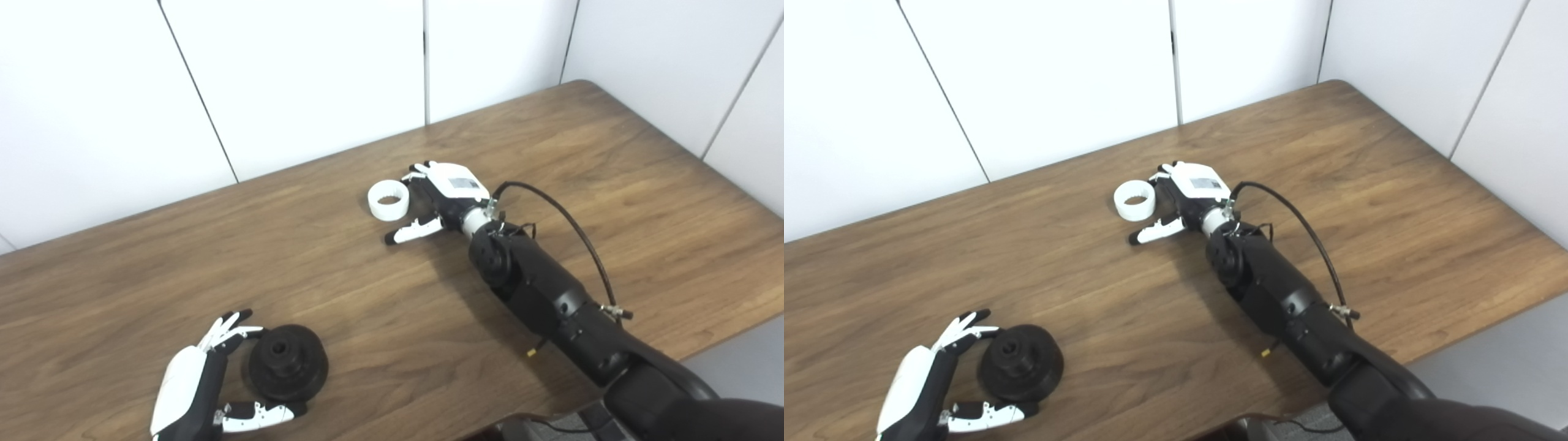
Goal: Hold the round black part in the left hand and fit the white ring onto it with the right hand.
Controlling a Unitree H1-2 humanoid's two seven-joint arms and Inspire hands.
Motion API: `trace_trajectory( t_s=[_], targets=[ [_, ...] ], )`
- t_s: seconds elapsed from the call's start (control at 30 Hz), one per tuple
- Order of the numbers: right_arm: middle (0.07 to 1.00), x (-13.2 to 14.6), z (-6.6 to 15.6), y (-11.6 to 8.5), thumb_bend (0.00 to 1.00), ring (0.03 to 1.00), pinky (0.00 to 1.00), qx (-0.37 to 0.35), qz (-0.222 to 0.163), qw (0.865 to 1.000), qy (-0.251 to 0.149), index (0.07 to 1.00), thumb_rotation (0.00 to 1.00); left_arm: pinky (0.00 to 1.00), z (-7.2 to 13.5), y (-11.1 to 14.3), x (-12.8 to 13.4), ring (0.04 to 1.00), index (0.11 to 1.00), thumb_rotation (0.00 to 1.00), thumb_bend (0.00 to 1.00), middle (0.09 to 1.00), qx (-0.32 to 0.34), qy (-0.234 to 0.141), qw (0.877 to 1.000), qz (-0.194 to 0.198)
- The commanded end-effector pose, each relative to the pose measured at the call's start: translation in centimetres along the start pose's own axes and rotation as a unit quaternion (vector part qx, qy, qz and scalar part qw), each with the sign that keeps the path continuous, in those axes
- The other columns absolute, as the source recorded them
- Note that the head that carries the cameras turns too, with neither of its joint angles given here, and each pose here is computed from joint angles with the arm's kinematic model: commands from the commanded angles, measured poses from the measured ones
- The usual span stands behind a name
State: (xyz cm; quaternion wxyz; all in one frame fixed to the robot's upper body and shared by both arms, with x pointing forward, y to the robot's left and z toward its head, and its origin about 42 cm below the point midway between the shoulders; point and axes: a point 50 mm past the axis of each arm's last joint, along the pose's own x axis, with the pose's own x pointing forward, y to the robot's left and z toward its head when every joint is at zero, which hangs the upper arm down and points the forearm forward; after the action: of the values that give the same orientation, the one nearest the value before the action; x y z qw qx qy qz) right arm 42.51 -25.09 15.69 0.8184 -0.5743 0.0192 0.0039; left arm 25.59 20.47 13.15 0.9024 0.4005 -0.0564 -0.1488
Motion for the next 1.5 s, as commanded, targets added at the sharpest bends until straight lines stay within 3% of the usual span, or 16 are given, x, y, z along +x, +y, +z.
trace_trajectory(
  t_s=[0.0,0.47,0.83,1.13,1.4,1.43,1.47],
  targets=[
    [0.945,0.4,0.9,-0.2,0.76,0.994,1.0,-0.002,-0.02,1.0,0.002,0.819,0.61,0.96,-0.1,0.0,-0.3,0.977,0.592,0.22,0.9,0.926,0.014,0.003,1.0,-0.01],
    [0.927,0.3,2.0,2.0,0.75,0.965,1.0,0.03,-0.043,0.998,0.031,0.785,0.6,0.97,0.1,0.0,-0.4,0.98,0.592,0.22,0.9,0.928,0.016,0.002,1.0,-0.009],
    [0.926,0.6,2.4,2.4,0.75,0.962,0.99,0.04,-0.053,0.997,0.042,0.765,0.57,0.97,0.2,0.0,-0.4,0.982,0.591,0.22,0.9,0.928,0.017,0.004,1.0,-0.008],
    [0.88,0.4,2.4,2.9,0.69,0.922,1.0,0.047,-0.098,0.994,0.024,0.674,0.35,0.97,0.3,0.0,-0.4,0.983,0.592,0.21,0.9,0.929,0.015,0.008,1.0,-0.009],
    [0.858,0.4,2.3,3.0,0.67,0.907,1.0,0.05,-0.134,0.99,0.015,0.617,0.27,0.97,0.4,-0.1,-0.3,0.982,0.592,0.22,0.9,0.929,0.014,0.007,1.0,-0.008],
    [0.855,0.5,2.3,3.1,0.58,0.903,1.0,0.05,-0.138,0.989,0.016,0.545,0.2,0.98,0.4,-0.1,-0.3,0.983,0.592,0.22,0.9,0.929,0.014,0.007,1.0,-0.008],
    [0.852,0.4,2.4,3.1,0.55,0.9,1.0,0.051,-0.141,0.989,0.016,0.521,0.18,0.98,0.4,-0.1,-0.3,0.982,0.592,0.22,0.9,0.929,0.014,0.007,1.0,-0.008]
  ],
)
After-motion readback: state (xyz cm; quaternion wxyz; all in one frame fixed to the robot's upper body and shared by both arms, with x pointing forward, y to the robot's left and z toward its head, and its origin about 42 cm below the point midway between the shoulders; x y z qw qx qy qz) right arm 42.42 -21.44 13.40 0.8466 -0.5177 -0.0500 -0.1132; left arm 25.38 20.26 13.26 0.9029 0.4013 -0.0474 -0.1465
